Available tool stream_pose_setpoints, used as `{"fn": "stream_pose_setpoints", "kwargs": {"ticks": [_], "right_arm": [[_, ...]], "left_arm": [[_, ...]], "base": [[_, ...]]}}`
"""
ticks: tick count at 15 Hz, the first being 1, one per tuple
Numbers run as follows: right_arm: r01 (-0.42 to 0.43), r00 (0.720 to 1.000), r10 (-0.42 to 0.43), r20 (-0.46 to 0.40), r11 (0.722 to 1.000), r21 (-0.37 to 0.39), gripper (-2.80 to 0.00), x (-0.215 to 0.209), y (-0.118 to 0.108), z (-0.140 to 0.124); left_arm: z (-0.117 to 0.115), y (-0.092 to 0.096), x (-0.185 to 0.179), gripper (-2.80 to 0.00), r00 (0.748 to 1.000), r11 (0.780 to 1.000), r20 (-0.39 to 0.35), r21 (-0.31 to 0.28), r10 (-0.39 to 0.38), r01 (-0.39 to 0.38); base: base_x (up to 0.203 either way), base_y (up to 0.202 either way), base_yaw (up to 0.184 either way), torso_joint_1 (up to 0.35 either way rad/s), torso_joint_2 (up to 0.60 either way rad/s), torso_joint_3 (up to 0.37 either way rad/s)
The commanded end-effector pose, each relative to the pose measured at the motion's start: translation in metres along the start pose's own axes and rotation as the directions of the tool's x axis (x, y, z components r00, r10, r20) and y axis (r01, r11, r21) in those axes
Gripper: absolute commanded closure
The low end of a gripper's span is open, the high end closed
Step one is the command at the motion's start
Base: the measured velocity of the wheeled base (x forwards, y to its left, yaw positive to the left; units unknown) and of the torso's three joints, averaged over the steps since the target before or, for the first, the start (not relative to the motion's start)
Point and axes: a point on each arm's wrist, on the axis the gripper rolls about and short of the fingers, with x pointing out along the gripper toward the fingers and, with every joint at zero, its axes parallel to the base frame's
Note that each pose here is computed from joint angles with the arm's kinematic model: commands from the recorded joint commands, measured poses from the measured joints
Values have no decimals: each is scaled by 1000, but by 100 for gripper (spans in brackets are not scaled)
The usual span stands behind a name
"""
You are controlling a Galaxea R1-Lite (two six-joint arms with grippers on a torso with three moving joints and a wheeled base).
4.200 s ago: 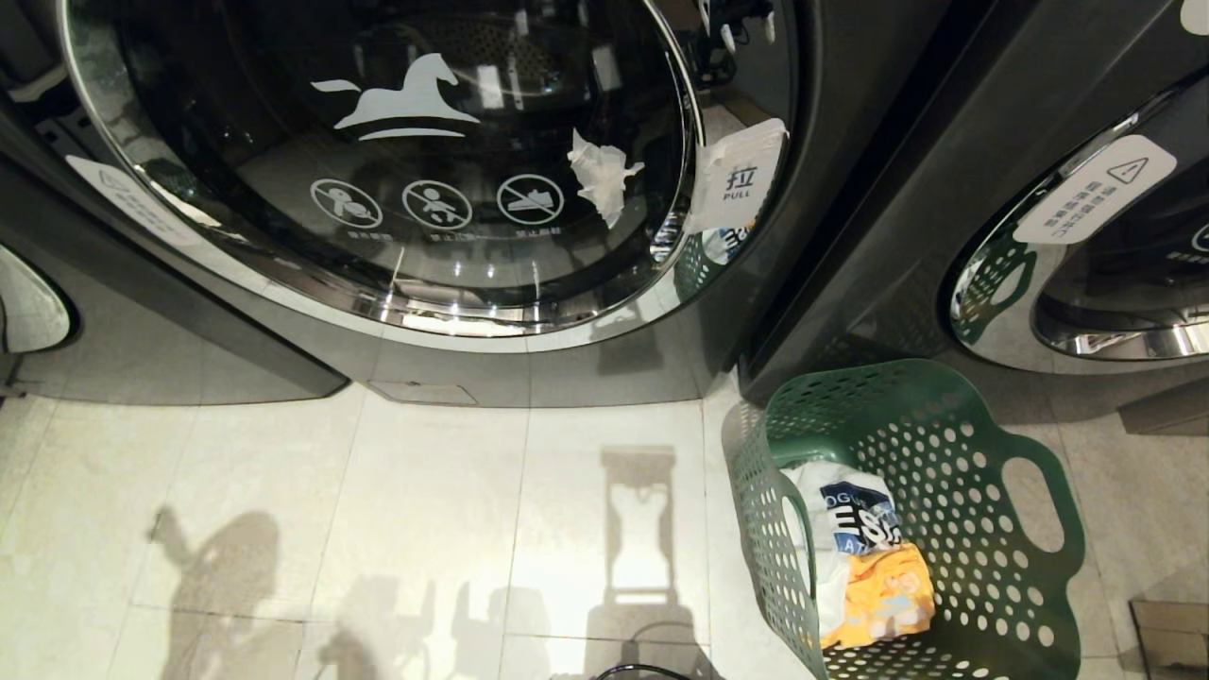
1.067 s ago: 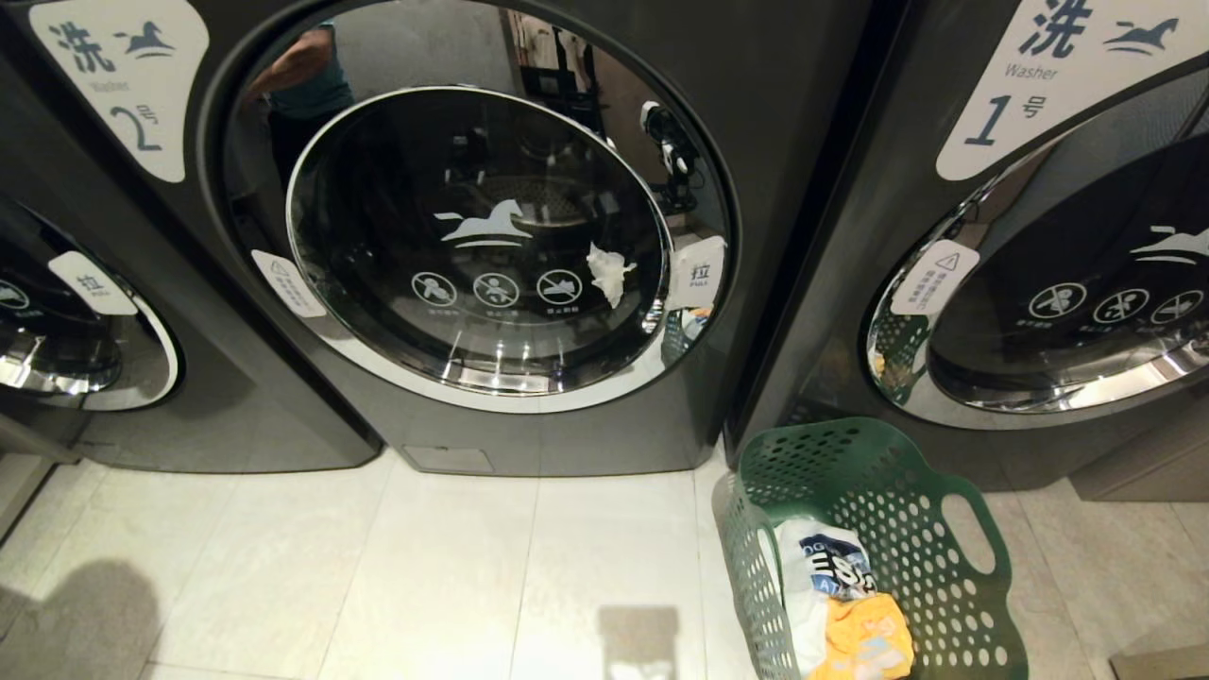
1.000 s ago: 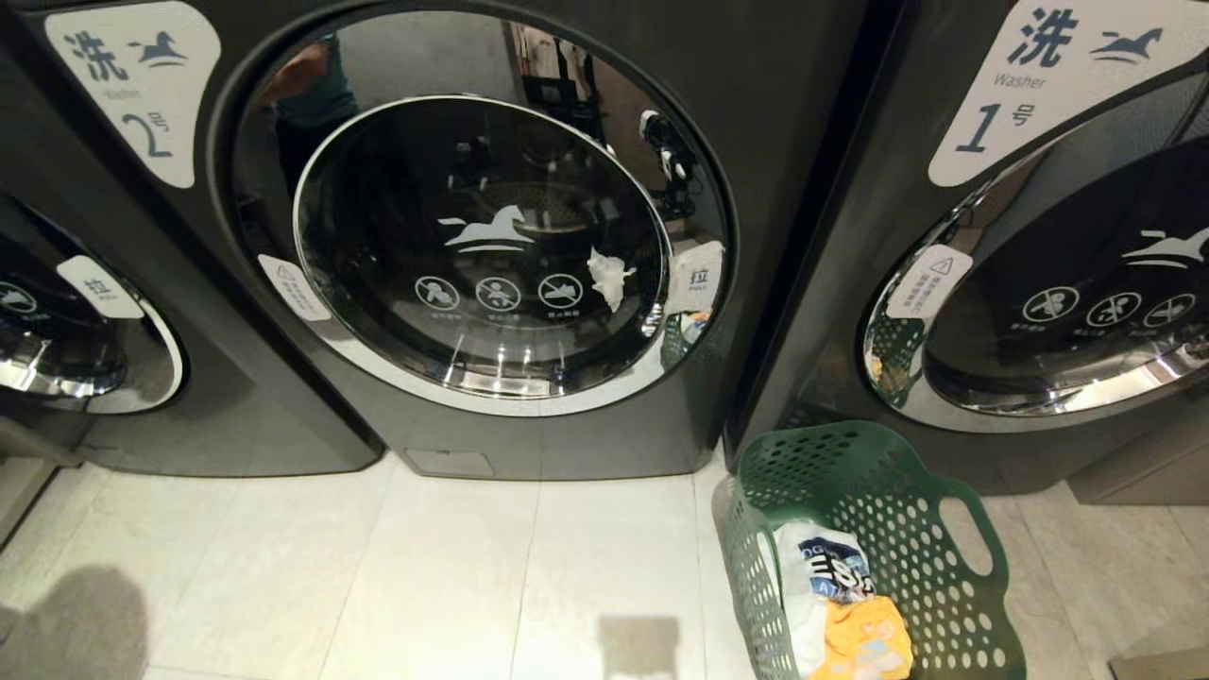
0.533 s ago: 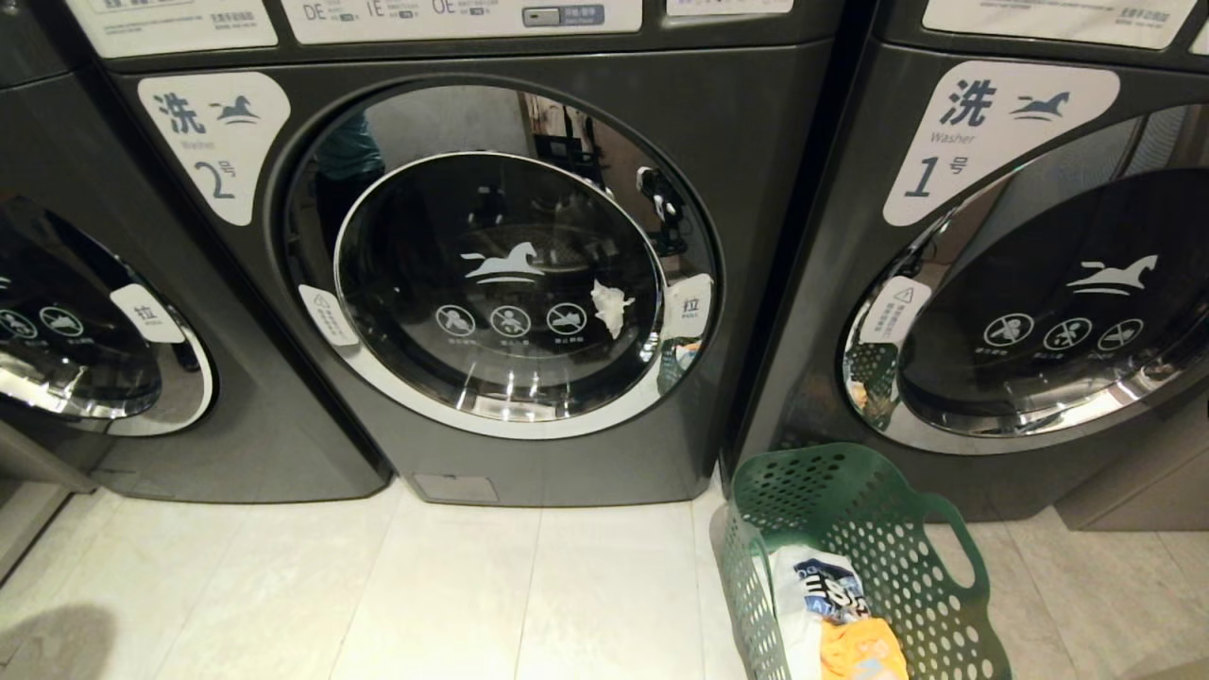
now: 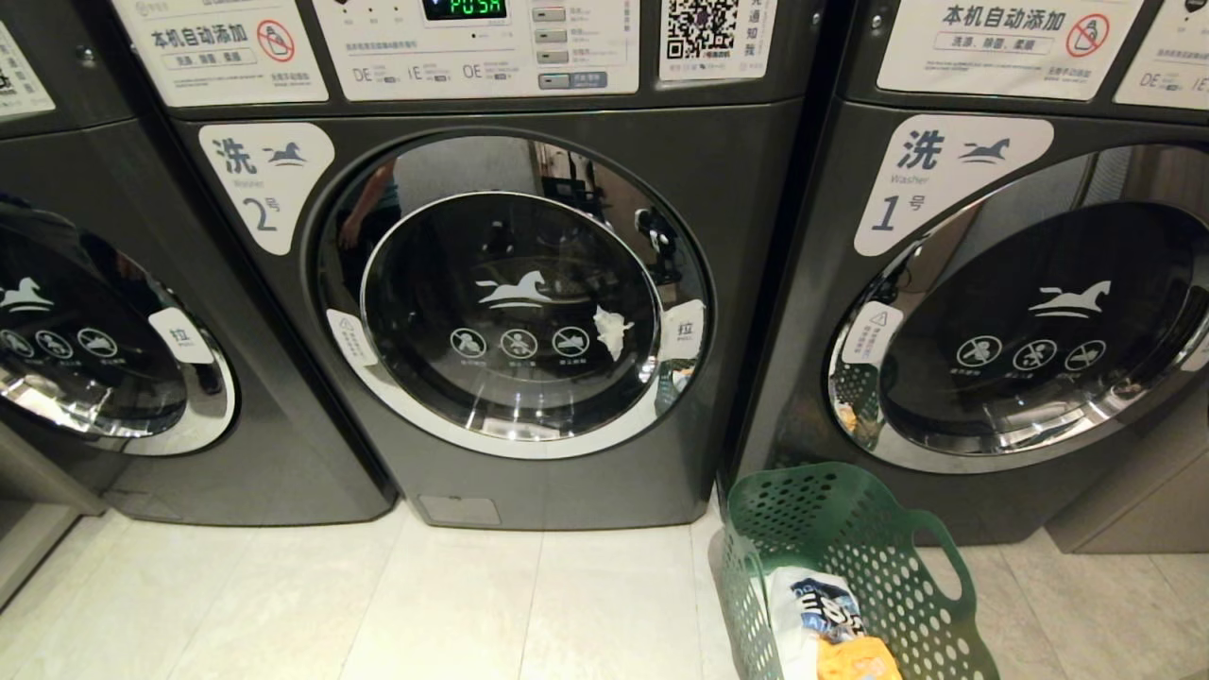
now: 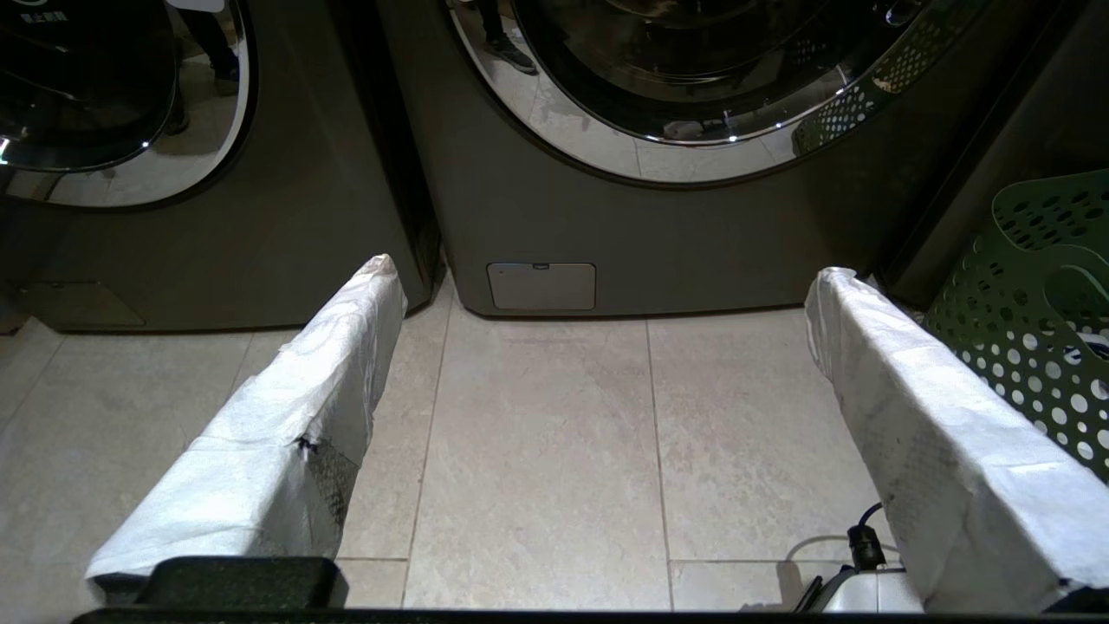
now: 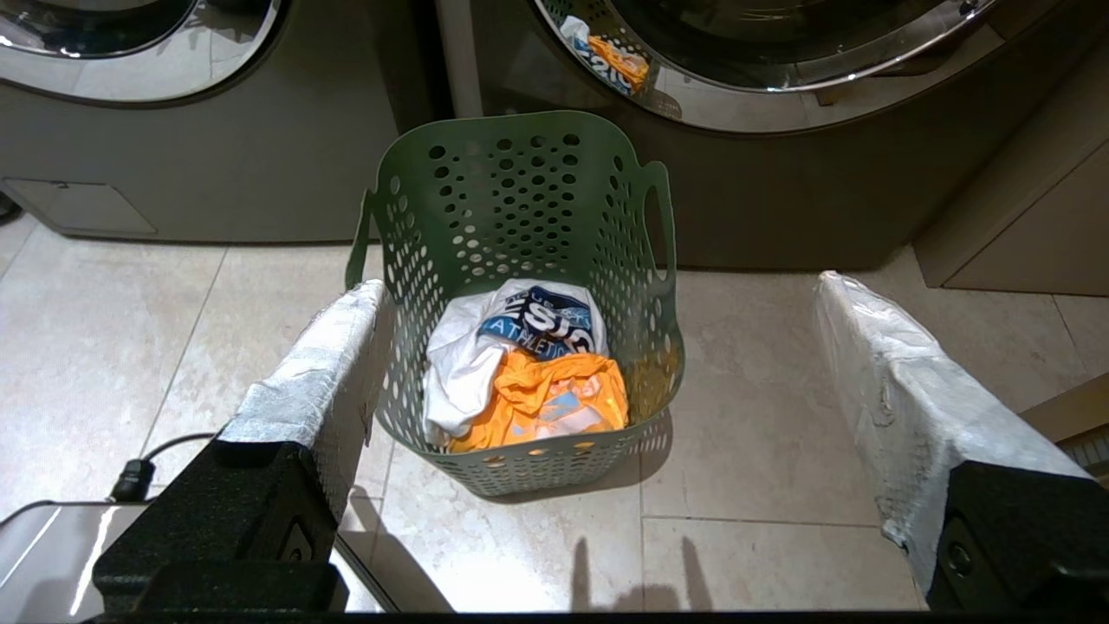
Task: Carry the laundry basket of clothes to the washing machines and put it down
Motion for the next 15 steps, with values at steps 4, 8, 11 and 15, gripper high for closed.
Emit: {"fn": "stream_pose_setpoints", "kwargs": {"ticks": [4,8,11,15], "right_arm": [[-1,1000,1,-2,1000,0,-280,0,0,0],[-1,1000,1,-3,1000,1,-280,0,0,0],[0,1000,0,-4,1000,1,-280,0,0,0],[0,1000,0,-2,1000,1,-280,0,0,0]], "left_arm": [[0,0,0,-280,1000,1000,-1,-2,0,0],[0,0,0,-280,1000,1000,-1,-2,2,-2],[0,0,0,-280,1000,1000,-1,-2,0,0],[0,0,0,-280,1000,1000,-1,-4,2,-2]], "base": [[0,0,0,0,0,0],[0,0,0,0,0,0],[0,0,0,0,0,0],[0,0,0,0,0,0]]}}
